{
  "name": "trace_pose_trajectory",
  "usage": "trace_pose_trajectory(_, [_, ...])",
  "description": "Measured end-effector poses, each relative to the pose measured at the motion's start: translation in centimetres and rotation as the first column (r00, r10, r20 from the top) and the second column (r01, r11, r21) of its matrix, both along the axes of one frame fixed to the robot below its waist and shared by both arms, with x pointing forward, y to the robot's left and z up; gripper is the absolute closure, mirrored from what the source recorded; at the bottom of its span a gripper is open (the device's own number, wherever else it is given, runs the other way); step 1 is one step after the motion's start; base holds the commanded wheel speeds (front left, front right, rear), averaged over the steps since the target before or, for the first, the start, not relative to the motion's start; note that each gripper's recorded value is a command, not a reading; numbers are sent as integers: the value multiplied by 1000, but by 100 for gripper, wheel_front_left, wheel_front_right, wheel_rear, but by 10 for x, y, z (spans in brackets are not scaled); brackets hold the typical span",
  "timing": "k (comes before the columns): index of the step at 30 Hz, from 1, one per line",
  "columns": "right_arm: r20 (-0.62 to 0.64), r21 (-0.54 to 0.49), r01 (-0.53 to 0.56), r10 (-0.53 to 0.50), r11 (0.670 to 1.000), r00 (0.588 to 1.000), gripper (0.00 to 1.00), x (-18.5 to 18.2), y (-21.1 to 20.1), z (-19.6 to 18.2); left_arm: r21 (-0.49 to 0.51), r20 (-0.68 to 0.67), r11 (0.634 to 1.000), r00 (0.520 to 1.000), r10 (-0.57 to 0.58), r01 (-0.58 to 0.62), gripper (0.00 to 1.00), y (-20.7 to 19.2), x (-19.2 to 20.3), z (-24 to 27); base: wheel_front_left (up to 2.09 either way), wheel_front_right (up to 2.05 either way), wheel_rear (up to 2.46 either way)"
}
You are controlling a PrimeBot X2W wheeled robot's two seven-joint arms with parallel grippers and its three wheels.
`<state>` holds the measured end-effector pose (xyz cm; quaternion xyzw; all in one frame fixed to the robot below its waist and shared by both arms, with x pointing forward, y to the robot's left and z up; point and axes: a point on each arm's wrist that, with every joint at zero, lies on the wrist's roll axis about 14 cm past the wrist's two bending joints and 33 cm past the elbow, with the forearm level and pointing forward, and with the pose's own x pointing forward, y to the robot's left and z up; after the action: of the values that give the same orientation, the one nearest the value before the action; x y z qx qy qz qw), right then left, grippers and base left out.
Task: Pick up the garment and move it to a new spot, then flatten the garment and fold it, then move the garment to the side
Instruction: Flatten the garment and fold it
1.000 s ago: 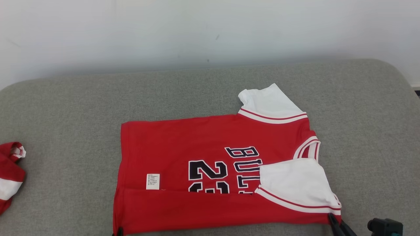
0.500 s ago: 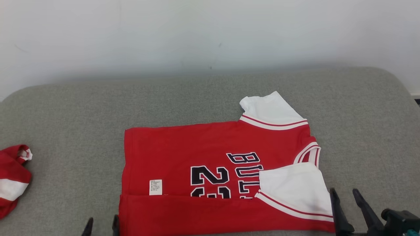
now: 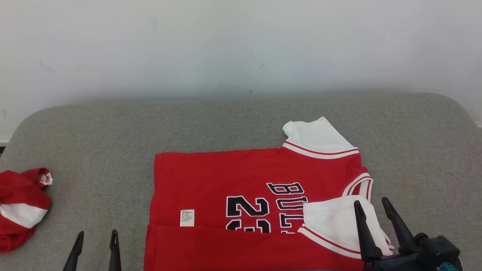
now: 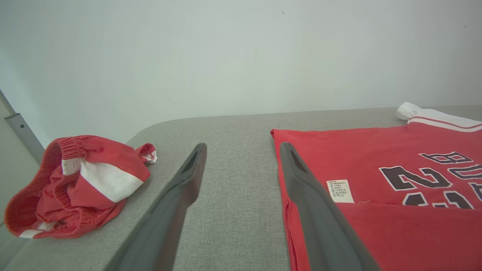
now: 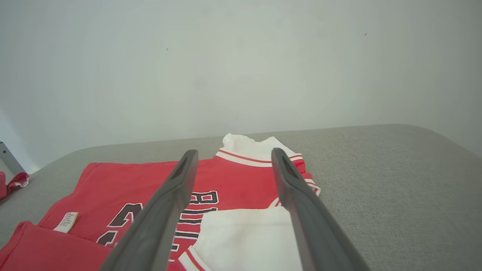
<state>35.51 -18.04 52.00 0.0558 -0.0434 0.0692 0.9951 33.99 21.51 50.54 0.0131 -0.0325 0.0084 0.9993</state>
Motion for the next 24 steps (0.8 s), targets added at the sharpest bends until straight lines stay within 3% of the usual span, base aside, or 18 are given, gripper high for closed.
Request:
trace_pose_trajectory(17, [-72,-10,-32,31,999,997,0,-6,17,-33,-33,-92,999,996,-8,5,0,8,-17,-29,0,0,0])
trace_pose_trajectory(24, [-27,-69,-32,30,997,999,0,53,-3,0,-7,-19,996,996,-85,85,0,6,44,9,0,0,0])
